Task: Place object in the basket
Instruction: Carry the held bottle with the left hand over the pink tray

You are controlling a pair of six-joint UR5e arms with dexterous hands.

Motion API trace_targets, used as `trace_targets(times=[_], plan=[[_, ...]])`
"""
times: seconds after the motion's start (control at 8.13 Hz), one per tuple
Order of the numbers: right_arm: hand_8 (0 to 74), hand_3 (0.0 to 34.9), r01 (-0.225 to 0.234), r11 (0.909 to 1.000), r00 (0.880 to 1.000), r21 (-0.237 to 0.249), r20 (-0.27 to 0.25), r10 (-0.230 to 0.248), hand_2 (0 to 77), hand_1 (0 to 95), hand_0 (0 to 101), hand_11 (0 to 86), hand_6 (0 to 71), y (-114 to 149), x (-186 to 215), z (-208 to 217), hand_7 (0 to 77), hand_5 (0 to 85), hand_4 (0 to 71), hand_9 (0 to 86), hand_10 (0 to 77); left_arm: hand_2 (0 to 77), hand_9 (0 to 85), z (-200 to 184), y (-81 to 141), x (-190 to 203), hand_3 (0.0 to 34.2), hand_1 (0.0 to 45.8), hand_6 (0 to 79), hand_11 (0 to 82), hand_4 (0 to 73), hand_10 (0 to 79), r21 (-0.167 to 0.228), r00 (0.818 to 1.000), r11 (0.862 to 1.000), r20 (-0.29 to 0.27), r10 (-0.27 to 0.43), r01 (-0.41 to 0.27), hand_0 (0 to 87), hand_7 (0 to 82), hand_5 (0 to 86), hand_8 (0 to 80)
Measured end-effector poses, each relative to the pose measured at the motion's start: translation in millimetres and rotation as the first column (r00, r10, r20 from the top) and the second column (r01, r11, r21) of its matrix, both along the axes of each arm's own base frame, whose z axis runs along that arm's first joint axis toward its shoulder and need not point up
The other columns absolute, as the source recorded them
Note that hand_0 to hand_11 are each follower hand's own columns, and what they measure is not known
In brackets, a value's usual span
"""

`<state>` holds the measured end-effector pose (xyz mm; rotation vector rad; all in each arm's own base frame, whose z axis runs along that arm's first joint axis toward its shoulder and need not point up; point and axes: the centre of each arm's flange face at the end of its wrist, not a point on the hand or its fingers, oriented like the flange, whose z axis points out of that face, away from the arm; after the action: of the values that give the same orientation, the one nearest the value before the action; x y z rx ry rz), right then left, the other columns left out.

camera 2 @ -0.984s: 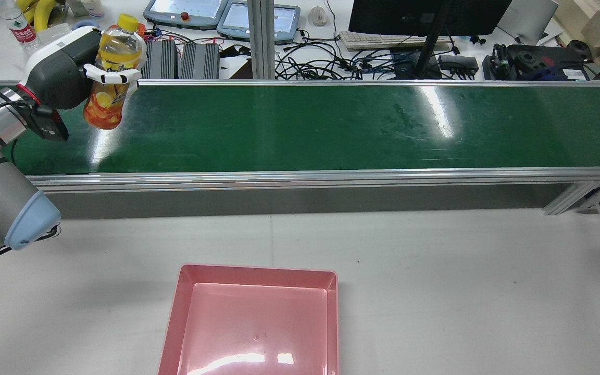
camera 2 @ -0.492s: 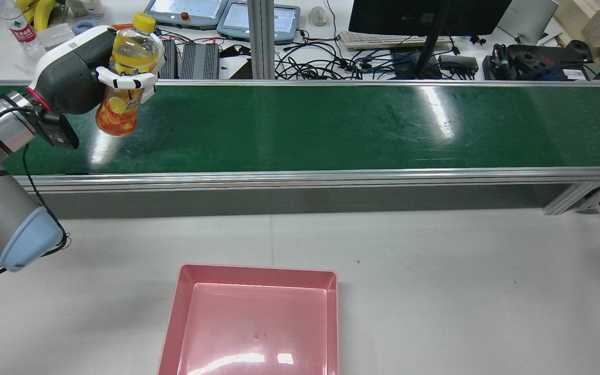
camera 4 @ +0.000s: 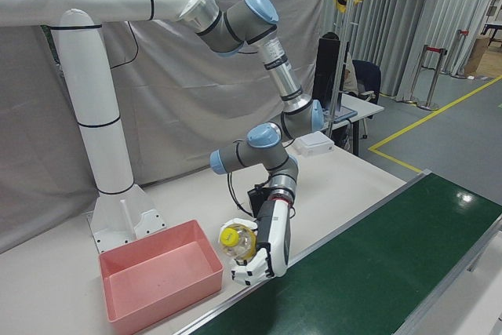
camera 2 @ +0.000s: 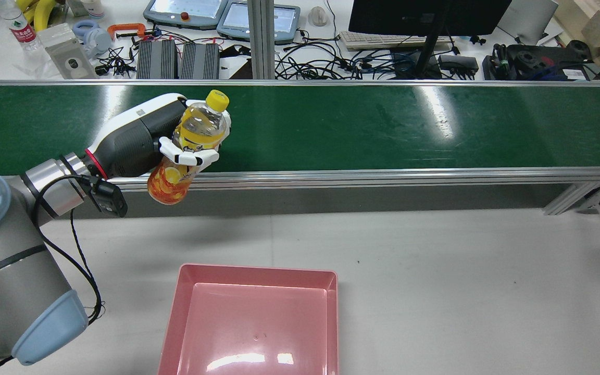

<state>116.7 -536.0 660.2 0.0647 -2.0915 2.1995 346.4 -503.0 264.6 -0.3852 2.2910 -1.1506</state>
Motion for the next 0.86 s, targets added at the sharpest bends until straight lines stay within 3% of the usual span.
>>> trace_targets(times=[0.49, 0.61, 0.86], plan=[[0.0, 0.2, 0.000, 1.0000, 1.000, 0.001, 0.000, 0.000, 0.5, 0.0, 0, 0.0, 0.0, 0, 0, 0, 0.5, 0.0, 0.0, 0.0, 0.0, 47.5, 68.2, -22, 96, 75, 0.0, 9.3, 44.7, 60.5, 37.1, 64.9, 0.053, 0.983, 0.987, 0.114, 0.143, -0.150, 49.6, 59.5, 57.3, 60.0], [0.0, 0.3, 0.000, 1.0000, 1.000, 0.001, 0.000, 0.000, 0.5, 0.0, 0, 0.0, 0.0, 0, 0, 0, 0.5, 0.0, 0.0, 0.0, 0.0, 47.5, 68.2, -35, 110, 77, 0.0, 9.3, 42.5, 60.5, 37.1, 64.9, 0.065, 0.977, 0.984, 0.148, 0.154, -0.165, 49.6, 59.5, 57.3, 60.0], [0.0, 0.2, 0.000, 1.0000, 1.000, 0.001, 0.000, 0.000, 0.5, 0.0, 0, 0.0, 0.0, 0, 0, 0, 0.5, 0.0, 0.0, 0.0, 0.0, 47.5, 68.2, -54, 124, 70, 0.0, 9.3, 39.8, 60.5, 37.1, 64.9, 0.089, 0.973, 0.980, 0.161, 0.165, -0.180, 49.6, 56.2, 57.3, 60.0]])
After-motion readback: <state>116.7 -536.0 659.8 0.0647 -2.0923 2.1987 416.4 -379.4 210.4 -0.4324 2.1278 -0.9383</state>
